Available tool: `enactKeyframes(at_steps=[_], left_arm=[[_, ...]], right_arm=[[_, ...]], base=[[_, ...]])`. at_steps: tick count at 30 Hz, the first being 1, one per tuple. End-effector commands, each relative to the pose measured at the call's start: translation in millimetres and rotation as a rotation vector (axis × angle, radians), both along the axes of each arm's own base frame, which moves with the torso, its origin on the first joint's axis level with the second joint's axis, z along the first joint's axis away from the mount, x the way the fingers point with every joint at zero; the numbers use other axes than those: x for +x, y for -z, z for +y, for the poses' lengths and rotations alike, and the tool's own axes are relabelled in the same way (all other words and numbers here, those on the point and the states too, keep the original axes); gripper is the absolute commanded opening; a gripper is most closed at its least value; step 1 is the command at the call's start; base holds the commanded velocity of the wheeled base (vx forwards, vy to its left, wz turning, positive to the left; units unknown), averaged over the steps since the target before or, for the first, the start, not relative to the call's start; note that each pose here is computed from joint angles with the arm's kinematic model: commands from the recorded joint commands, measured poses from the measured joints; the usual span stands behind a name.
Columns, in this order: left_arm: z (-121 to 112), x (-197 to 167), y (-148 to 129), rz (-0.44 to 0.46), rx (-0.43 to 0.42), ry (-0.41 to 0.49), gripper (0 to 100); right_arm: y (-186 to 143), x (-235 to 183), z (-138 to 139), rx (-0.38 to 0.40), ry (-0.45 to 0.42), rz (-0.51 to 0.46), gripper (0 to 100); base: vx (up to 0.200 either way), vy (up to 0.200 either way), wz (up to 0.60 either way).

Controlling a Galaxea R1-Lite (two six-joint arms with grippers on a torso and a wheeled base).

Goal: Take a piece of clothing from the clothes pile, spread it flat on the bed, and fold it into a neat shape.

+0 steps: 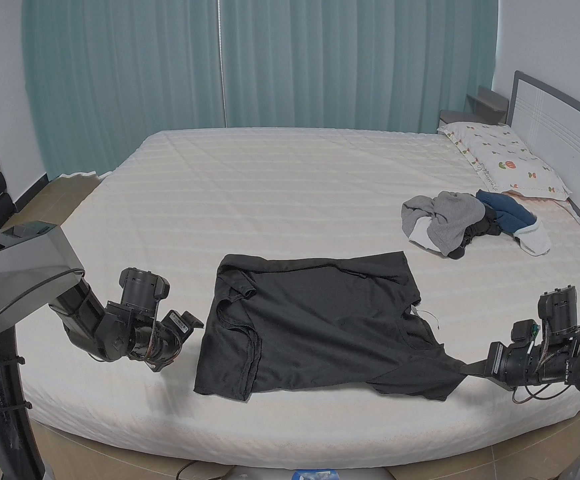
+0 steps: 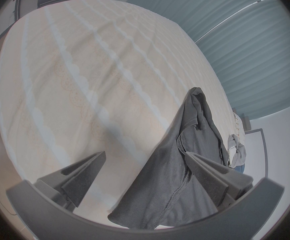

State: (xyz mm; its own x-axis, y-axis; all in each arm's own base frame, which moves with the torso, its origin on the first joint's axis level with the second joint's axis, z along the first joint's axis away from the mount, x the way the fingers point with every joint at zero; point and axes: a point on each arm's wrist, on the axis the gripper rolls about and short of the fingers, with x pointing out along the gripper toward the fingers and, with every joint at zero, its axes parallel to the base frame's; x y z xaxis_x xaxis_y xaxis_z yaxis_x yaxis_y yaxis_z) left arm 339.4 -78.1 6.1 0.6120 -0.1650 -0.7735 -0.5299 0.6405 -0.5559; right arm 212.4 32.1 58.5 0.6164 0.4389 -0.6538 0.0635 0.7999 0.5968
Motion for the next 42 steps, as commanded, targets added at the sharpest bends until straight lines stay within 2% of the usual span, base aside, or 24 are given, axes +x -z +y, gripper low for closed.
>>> enactKeyframes(at_steps=[1,7,10,11,15,18,21,25,29,31,35,42], left_arm=[[-4.3,-2.0,-0.1,0.003,0.001,0.013,100],[-14.3,-5.5,0.6,0.008,0.001,0.040,100],[-25.7,-11.4,2.3,0.016,0.008,0.073,100],[-27.1,-11.9,2.3,0.015,0.011,0.076,100],[-34.7,-12.9,1.2,0.002,0.024,0.085,100],[-38.3,-9.9,-2.2,-0.018,0.026,0.087,100],[-44.5,-5.5,-11.4,-0.054,0.016,0.100,100],[-55.0,4.3,-23.1,-0.112,0.009,0.108,100],[-72.2,22.5,-38.3,-0.185,0.081,0.106,100],[-76.9,30.1,-35.3,-0.166,0.123,0.117,100],[-101.1,40.5,-20.7,-0.096,0.170,0.159,100],[-121.3,47.9,-1.3,-0.066,0.202,0.189,100]], right_arm=[[-13.6,-3.2,-1.5,-0.001,0.000,-0.036,0],[4.0,10.6,-7.7,-0.045,-0.007,0.014,0],[27.2,17.3,-7.4,-0.087,-0.035,0.088,0],[32.5,18.6,-7.4,-0.094,-0.041,0.104,100],[45.6,27.0,-8.0,-0.144,-0.038,0.129,100],[46.2,43.9,-7.5,-0.163,-0.010,0.100,100],[38.6,60.1,-3.7,-0.132,0.013,0.055,100],[41.7,62.0,6.8,-0.070,0.038,0.091,100],[51.1,63.0,9.5,-0.013,0.085,0.054,100],[52.4,57.8,8.8,-0.007,0.088,0.035,100],[51.7,51.4,9.6,0.000,0.083,-0.008,100],[46.0,42.6,16.1,-0.001,0.053,-0.023,100]], base=[[0.000,0.000,0.00],[0.000,0.000,0.00],[0.000,0.000,0.00],[0.000,0.000,0.00],[0.000,0.000,0.00],[0.000,0.000,0.00],[0.000,0.000,0.00],[0.000,0.000,0.00],[0.000,0.000,0.00],[0.000,0.000,0.00],[0.000,0.000,0.00],[0.000,0.000,0.00]])
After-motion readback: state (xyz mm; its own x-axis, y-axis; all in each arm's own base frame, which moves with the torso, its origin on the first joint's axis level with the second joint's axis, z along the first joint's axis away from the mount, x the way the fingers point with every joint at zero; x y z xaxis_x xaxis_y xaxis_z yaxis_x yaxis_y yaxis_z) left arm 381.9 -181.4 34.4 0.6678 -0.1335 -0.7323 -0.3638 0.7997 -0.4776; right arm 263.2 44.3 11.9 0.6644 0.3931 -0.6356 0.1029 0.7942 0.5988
